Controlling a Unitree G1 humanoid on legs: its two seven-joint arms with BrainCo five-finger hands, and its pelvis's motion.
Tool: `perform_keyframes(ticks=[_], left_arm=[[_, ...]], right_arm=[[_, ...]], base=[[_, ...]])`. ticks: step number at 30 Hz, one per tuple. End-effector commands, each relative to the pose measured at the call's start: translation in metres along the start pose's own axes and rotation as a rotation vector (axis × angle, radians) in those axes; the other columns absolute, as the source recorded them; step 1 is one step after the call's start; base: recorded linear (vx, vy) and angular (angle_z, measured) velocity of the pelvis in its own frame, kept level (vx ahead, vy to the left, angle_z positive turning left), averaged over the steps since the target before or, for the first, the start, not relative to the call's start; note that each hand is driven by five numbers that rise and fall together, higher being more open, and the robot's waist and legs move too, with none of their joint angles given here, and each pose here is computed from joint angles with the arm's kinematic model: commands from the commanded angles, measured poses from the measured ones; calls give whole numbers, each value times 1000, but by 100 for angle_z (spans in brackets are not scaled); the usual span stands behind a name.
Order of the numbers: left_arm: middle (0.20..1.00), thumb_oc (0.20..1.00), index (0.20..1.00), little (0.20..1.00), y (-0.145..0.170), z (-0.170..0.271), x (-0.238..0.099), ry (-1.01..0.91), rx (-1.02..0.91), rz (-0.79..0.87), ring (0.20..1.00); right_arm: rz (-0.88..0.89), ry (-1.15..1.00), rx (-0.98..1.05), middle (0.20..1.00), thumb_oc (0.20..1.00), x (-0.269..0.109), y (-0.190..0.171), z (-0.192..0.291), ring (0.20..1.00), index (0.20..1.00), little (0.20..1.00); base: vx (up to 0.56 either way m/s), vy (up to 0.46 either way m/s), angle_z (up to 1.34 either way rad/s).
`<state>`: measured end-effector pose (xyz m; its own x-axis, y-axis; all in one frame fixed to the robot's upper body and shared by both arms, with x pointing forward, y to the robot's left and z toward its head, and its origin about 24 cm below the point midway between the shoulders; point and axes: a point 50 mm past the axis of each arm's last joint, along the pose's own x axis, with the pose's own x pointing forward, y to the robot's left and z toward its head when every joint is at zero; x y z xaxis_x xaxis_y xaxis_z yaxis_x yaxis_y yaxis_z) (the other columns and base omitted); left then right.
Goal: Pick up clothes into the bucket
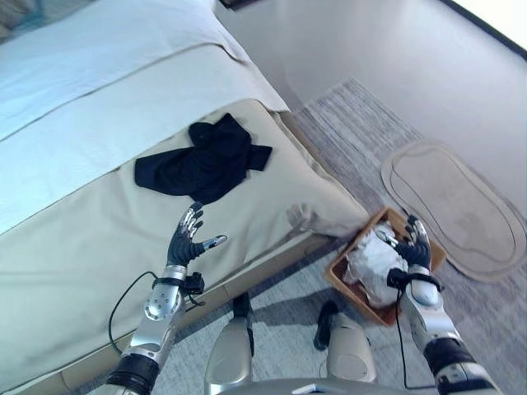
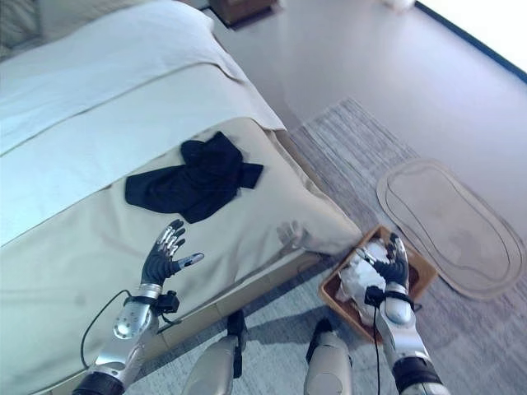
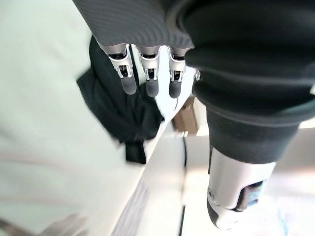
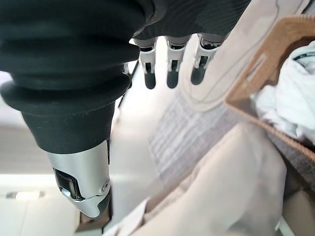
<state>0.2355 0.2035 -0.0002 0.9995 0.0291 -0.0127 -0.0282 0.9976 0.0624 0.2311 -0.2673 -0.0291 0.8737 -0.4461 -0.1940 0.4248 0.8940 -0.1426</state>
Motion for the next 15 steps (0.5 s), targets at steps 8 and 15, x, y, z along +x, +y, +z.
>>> perform_keyframes(ticks=[8, 15], left_arm=[[1000, 1000, 1000, 1000, 32, 29, -5, -127, 252, -18, 1000], [1000, 1000, 1000, 1000, 45, 35, -11, -140, 253, 14, 1000]], right_arm=[[-54, -76, 121, 1000, 1000, 6, -6, 16, 1000, 1000, 1000], [-52, -52, 156, 1000, 1000, 2, -4, 10, 1000, 1000, 1000]], base=[[154, 227, 13], [99, 179, 10]])
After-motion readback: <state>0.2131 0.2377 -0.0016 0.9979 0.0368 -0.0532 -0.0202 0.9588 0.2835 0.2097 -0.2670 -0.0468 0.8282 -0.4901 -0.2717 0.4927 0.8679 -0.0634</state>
